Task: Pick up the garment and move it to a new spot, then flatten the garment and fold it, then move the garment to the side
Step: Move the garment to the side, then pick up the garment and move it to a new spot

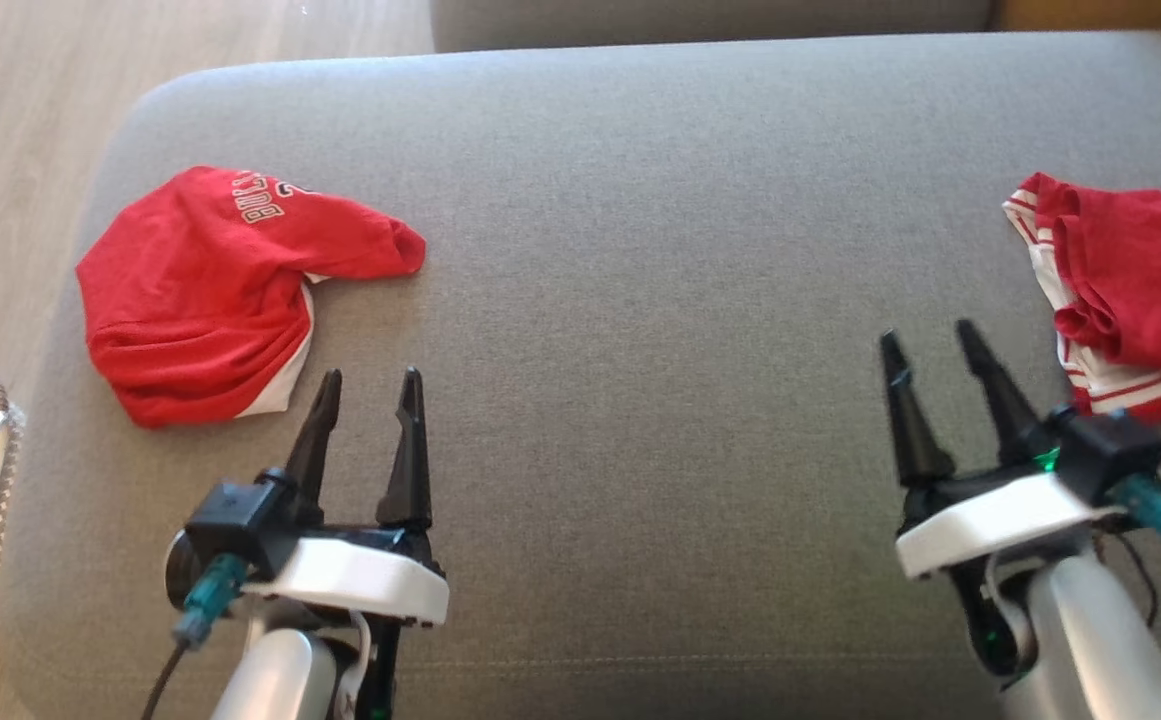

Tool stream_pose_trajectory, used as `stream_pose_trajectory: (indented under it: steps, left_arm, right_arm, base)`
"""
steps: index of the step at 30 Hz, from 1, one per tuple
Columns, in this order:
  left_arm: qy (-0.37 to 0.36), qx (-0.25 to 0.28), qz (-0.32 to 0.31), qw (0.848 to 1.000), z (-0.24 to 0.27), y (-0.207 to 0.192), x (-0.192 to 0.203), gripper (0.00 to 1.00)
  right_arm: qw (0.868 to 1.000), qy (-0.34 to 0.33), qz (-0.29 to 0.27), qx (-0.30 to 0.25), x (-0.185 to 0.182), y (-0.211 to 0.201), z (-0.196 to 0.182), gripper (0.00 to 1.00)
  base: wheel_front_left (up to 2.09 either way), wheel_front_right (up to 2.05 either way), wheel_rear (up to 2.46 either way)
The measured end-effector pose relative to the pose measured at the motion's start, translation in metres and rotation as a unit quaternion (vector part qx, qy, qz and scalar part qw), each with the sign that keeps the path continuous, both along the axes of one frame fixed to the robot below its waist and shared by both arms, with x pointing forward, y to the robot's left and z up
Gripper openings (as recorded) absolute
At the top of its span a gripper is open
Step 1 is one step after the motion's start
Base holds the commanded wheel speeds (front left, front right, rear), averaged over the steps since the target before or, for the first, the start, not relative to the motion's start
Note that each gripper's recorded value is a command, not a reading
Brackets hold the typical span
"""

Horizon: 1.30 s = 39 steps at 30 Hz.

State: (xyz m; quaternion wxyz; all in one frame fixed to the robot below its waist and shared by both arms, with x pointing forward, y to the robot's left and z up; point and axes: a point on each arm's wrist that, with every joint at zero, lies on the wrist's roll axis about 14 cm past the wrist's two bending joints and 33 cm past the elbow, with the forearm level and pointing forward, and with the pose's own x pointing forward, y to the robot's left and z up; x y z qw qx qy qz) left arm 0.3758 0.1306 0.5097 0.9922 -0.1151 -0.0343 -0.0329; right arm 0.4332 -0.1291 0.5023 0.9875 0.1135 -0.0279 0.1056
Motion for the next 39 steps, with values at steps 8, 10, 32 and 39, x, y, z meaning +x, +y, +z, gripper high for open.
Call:
stream_pose_trajectory:
  steps: [8,10,32,39]
  left_arm:
    - [0.013,-0.009,0.016,1.000,-0.006,0.006,-0.005,1.00]
    - [0.013,-0.009,0.020,1.000,-0.006,0.008,-0.004,1.00]
    - [0.019,-0.008,0.027,0.999,-0.010,0.014,-0.001,1.00]
    - [0.014,-0.005,0.048,0.999,-0.007,0.027,-0.003,1.00]
  right_arm:
    - [1.000,-0.013,0.010,-0.025,-0.006,0.011,0.005,1.00]
    - [0.999,-0.014,0.012,-0.026,-0.007,0.013,0.005,1.00]
    - [1.000,-0.006,0.016,-0.019,-0.004,0.017,-0.001,1.00]
    - [0.999,-0.003,0.044,-0.016,-0.001,0.038,-0.005,1.00]
  base:
    - [0.00,0.00,0.00]
    - [0.00,0.00,0.00]
    - [0.00,0.00,0.00]
    - [0.00,0.00,0.00]
